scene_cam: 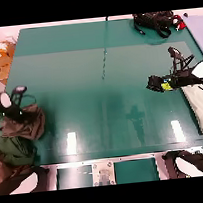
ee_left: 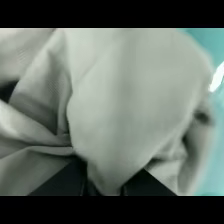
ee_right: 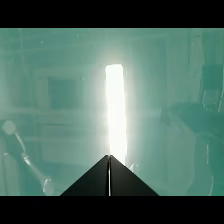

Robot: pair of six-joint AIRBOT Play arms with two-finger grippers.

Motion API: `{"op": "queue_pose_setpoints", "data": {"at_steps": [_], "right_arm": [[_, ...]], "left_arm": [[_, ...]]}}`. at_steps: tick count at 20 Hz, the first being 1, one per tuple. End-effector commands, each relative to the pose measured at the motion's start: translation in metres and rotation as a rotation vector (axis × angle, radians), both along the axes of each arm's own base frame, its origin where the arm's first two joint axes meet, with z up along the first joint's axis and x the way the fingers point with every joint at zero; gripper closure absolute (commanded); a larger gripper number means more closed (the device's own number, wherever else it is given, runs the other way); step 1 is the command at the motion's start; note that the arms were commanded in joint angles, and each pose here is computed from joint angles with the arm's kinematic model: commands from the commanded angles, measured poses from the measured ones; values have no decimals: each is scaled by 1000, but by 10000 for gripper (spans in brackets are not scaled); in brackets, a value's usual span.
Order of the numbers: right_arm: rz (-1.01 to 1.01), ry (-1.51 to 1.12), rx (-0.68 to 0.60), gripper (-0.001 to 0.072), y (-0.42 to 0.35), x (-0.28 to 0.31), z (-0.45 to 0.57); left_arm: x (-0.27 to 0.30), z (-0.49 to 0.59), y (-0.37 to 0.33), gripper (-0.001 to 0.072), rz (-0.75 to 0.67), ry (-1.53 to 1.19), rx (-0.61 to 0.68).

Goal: Fold the shirts.

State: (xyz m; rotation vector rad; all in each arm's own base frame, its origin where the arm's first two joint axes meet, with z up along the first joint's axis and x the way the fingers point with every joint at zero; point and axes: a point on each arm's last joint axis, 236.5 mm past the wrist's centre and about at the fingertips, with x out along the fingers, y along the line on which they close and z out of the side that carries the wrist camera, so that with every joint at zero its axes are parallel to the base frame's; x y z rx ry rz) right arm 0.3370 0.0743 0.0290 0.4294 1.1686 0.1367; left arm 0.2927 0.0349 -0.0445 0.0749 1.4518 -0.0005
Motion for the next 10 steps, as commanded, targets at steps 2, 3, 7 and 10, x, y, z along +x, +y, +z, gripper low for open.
{"op": "queue_pose_setpoints", "data": {"at_steps": [2,3,7,10], "right_arm": [[-5,-11,11,688,2,3,2],[-6,-9,22,688,4,2,3],[9,28,29,688,7,-7,0],[9,25,28,687,7,-6,0]], "left_arm": [[63,118,-87,682,-164,-230,-176],[74,150,-118,682,-232,-313,-216],[81,243,-247,682,-480,-598,-401],[65,240,-319,681,-577,-600,-530]]}}
